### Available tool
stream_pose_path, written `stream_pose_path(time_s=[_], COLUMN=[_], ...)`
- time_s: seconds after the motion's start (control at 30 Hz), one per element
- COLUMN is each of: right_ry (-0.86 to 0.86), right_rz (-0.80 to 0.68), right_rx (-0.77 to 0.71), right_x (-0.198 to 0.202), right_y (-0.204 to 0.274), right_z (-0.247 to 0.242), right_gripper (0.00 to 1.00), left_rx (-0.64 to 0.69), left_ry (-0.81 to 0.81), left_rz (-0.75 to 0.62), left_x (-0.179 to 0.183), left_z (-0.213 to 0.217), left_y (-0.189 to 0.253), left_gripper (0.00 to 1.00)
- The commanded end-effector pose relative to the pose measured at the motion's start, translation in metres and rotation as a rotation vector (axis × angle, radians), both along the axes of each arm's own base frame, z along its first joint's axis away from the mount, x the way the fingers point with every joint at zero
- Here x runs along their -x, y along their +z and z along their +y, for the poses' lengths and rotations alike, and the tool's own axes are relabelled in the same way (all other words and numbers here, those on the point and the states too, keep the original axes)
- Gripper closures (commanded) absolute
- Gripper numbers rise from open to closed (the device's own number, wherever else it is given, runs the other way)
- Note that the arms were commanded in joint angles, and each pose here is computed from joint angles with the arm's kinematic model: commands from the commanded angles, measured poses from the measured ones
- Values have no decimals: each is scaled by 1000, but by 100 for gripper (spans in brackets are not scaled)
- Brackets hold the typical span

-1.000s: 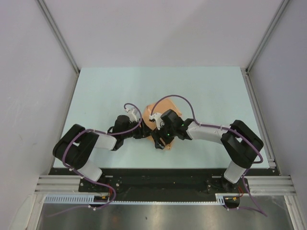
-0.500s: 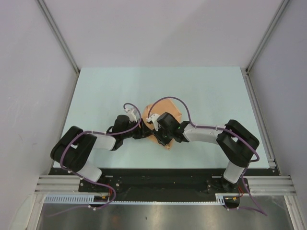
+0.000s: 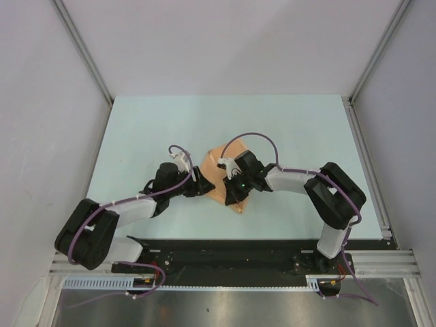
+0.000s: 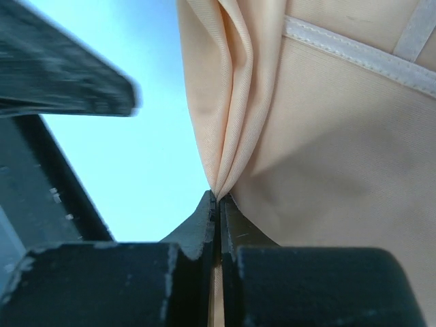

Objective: Fold the napkin, place the utensils inside, and roll it up
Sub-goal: Roll the napkin with the utensil

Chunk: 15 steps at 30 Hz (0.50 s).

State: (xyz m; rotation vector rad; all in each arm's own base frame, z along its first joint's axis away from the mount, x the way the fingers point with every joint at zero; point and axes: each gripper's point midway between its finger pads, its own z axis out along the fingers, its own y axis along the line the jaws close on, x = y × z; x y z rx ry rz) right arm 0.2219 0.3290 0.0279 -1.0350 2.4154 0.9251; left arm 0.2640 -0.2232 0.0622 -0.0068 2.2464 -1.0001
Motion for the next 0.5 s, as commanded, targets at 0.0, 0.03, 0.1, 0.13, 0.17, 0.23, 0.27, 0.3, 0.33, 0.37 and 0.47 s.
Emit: stream_pose_path(time_s=[0.0, 0.03, 0.1, 0.13, 0.17, 0.23, 0.27, 0.3, 0.33, 0.37, 0.47], right_ry=[59, 69, 70, 72, 72, 60, 55, 53, 48, 49, 45], right_rz=[187, 217, 253, 280, 301, 321, 329, 334, 341, 350, 372], right_rx=[-124, -133, -139, -153, -157, -157, -148, -146, -143, -137, -129], right_x=[16, 19, 18, 19, 20, 15, 14, 12, 9, 10, 9], right_y=[18, 19, 20, 23, 23, 22, 20, 19, 17, 16, 10], right_z=[14, 15, 17, 17, 17, 17, 16, 16, 15, 14, 12], right_gripper=[100, 100, 100, 100, 100, 100, 100, 100, 100, 100, 100], left_rx=[-19, -32, -37, -59, -60, -60, -53, -34, -18, -14, 6], left_ry=[0, -5, -8, -20, -27, -55, -62, -70, -89, -86, -103], left_rz=[-41, -40, -71, -70, -82, -80, -80, -86, -79, -78, -75], left_x=[3, 7, 8, 12, 14, 22, 23, 24, 28, 27, 24], left_z=[8, 10, 12, 15, 16, 16, 16, 13, 10, 10, 4], left_y=[11, 10, 19, 16, 19, 17, 17, 20, 19, 18, 18], left_gripper=[32, 31, 29, 28, 27, 27, 27, 27, 27, 27, 27])
